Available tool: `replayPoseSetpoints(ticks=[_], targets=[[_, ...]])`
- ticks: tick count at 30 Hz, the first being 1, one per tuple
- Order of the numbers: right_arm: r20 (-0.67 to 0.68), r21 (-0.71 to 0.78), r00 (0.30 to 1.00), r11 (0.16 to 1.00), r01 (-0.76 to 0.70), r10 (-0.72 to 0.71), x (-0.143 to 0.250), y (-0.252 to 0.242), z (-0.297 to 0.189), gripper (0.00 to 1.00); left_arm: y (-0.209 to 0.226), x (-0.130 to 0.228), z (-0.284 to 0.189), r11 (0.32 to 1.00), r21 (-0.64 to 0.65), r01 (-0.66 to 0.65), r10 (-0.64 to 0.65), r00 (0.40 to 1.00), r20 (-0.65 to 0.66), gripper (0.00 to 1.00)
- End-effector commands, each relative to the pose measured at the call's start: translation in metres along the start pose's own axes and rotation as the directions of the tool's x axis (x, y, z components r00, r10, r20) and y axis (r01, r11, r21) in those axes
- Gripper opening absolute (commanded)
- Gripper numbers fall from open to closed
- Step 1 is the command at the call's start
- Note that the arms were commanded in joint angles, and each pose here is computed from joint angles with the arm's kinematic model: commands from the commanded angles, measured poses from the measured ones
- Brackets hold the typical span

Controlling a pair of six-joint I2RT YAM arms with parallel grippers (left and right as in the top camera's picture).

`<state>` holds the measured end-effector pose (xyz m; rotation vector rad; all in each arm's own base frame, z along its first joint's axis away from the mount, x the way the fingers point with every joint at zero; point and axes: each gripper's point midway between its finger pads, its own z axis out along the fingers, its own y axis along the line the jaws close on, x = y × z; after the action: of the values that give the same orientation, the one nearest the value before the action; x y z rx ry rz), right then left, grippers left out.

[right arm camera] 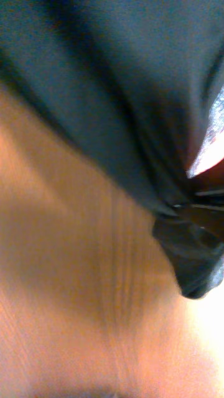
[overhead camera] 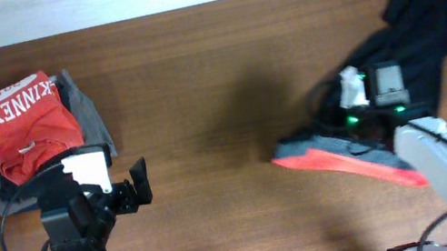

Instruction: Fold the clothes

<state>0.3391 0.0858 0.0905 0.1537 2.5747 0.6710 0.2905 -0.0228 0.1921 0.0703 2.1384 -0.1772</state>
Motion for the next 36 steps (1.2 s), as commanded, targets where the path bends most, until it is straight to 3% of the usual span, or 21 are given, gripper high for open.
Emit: replayPoseSetpoints(ticks=[1, 4, 8, 9, 10, 14, 20, 31, 36], targets=[[0.04, -0.134, 0.99, 0.981, 0.138, -0.134, -0.013, 0.073, -0.008, 0.11, -0.004, -0.008, 0.003, 1.0, 0.022, 0.005, -0.005, 1.0, 0.01, 0.99], [0.059, -0.064, 0.988, 0.987, 0.149, -0.146, -0.027, 0.071, -0.019, 0.29, -0.008, -0.006, 0.008, 0.999, 0.05, 0.008, -0.008, 1.0, -0.005, 0.99], [0.085, 0.039, 0.992, 0.995, 0.094, -0.097, -0.049, 0.043, -0.055, 0.41, -0.02, 0.0, 0.012, 0.992, 0.128, 0.017, -0.013, 0.999, -0.032, 0.99], [0.095, 0.067, 0.991, 0.994, 0.088, -0.094, -0.054, 0.032, -0.07, 0.54, -0.024, 0.001, 0.013, 0.988, 0.151, 0.02, -0.014, 0.999, -0.04, 0.99], [0.097, 0.087, 0.991, 0.992, 0.087, -0.096, -0.056, 0.024, -0.081, 0.57, -0.027, 0.002, 0.014, 0.986, 0.166, 0.022, -0.014, 0.999, -0.044, 0.99], [0.123, 0.178, 0.99, 0.983, 0.044, -0.066, -0.054, -0.017, -0.126, 0.58, -0.044, 0.007, 0.021, 0.96, 0.278, 0.041, -0.02, 0.997, -0.077, 0.99], [0.139, 0.252, 0.984, 0.957, -0.142, 0.11, -0.036, -0.064, -0.158, 0.7, -0.056, 0.032, 0.046, 0.935, 0.31, 0.173, -0.104, 0.968, -0.226, 0.99], [0.119, 0.264, 0.981, 0.948, -0.179, 0.152, -0.027, -0.071, -0.16, 0.7, -0.115, 0.081, 0.108, 0.878, 0.369, 0.304, -0.136, 0.898, -0.418, 0.99], [0.115, 0.264, 0.981, 0.948, -0.18, 0.155, -0.026, -0.071, -0.16, 0.7, -0.127, 0.101, 0.141, 0.871, 0.366, 0.328, -0.149, 0.886, -0.44, 0.99]])
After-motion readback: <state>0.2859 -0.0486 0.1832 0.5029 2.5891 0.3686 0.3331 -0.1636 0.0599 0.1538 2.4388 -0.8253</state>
